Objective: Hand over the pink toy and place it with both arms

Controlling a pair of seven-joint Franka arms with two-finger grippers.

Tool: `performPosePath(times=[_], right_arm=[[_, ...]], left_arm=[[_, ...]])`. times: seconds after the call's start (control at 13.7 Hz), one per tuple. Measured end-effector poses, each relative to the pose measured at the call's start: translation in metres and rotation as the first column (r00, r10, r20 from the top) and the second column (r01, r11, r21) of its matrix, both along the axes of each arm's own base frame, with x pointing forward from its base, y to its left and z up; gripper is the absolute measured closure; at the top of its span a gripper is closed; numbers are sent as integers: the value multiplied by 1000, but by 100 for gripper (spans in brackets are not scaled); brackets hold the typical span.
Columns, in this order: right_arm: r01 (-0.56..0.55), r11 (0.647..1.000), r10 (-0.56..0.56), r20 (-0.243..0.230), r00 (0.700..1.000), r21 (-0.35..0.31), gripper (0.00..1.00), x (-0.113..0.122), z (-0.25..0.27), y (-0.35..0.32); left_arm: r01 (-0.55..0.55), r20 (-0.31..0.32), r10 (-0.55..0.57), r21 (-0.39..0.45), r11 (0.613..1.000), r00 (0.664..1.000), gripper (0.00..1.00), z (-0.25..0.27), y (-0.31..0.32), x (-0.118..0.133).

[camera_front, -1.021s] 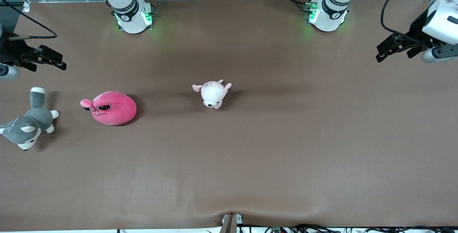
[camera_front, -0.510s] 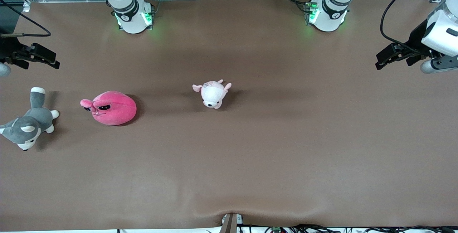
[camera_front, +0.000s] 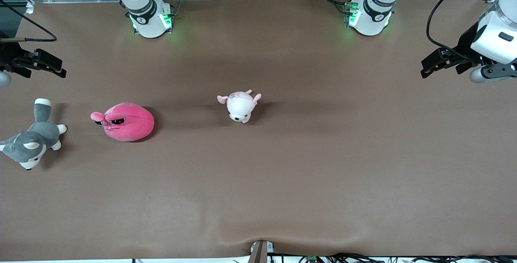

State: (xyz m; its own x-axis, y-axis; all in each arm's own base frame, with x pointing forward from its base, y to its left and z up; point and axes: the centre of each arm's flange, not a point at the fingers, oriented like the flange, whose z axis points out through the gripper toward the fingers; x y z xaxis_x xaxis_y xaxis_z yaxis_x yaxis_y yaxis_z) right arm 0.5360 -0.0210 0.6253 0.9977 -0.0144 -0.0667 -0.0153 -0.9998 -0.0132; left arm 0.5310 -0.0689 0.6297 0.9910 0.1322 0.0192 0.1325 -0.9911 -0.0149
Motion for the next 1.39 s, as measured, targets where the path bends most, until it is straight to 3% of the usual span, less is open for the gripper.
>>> performPosePath(times=[1.39], right_arm=[[-1,1000,1,1,1000,-1,0,0,0,0]], left_arm=[[43,-21,-43,2,999,999,0,-1,14,0]])
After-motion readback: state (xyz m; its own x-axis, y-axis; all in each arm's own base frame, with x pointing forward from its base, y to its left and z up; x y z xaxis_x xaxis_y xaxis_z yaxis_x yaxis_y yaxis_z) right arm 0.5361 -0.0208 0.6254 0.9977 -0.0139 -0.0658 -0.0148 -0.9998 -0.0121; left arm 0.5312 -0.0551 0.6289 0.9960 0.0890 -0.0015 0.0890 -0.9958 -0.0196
